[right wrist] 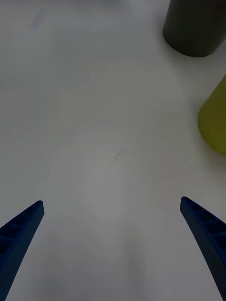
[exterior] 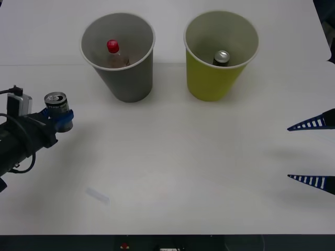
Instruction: Put the can into the green bin and the plastic bottle into the gray bin
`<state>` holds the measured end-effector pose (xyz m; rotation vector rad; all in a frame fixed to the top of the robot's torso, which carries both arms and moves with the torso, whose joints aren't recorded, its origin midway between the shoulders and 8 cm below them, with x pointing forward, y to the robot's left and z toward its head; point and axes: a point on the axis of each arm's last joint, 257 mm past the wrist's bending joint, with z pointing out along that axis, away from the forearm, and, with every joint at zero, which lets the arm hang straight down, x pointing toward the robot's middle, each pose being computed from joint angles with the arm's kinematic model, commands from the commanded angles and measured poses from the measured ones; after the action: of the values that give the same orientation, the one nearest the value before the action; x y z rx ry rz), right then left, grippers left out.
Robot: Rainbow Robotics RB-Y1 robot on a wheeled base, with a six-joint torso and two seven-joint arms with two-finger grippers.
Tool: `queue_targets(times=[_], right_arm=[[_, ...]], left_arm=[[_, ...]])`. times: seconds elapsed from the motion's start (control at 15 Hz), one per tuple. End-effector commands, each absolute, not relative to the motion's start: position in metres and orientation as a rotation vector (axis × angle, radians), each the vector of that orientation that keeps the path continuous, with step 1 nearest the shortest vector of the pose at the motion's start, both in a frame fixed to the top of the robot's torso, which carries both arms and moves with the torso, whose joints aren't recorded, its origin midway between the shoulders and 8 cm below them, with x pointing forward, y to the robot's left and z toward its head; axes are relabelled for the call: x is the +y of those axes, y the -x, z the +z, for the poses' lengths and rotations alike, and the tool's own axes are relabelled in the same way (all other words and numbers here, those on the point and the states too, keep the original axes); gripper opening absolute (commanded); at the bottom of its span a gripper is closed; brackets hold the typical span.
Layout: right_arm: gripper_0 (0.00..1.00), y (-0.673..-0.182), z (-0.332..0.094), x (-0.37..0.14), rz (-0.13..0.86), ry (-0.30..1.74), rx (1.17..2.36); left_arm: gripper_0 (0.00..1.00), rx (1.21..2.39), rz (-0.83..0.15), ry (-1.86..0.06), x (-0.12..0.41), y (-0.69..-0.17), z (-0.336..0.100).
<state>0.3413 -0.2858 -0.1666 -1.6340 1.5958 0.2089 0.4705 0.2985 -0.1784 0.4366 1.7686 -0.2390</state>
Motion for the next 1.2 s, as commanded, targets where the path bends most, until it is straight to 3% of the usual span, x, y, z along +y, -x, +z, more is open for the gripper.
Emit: queue_targets(times=[0.07, 0.27, 0.47, 0.8, 1.2], right_arm=[[1.00, -0.341, -0.167, -0.286, 0.209, 1.634, 1.596], [1.00, -0.341, -0.167, -0.286, 0.209, 1.634, 1.596], [1.00, -0.341, -0.167, -0.286, 0.209, 1.634, 1.596], [1.00, -0.341, -0.167, -0.286, 0.209, 1.634, 1.596], [1.00, -0.341, -0.167, -0.286, 0.209, 1.634, 1.596]], left_arm=[[0.00, 1.821, -0.275, -0.485, 0.302, -0.452, -0.169], [0.00, 1.847, -0.347, -0.541, 0.299, -0.434, -0.162], [0.00, 1.837, -0.546, -0.590, 0.294, -0.411, -0.151], [0.00, 1.852, -0.613, -0.767, 0.308, -0.384, -0.132], [0.00, 1.964, -0.678, -0.880, 0.292, -0.381, -0.104]])
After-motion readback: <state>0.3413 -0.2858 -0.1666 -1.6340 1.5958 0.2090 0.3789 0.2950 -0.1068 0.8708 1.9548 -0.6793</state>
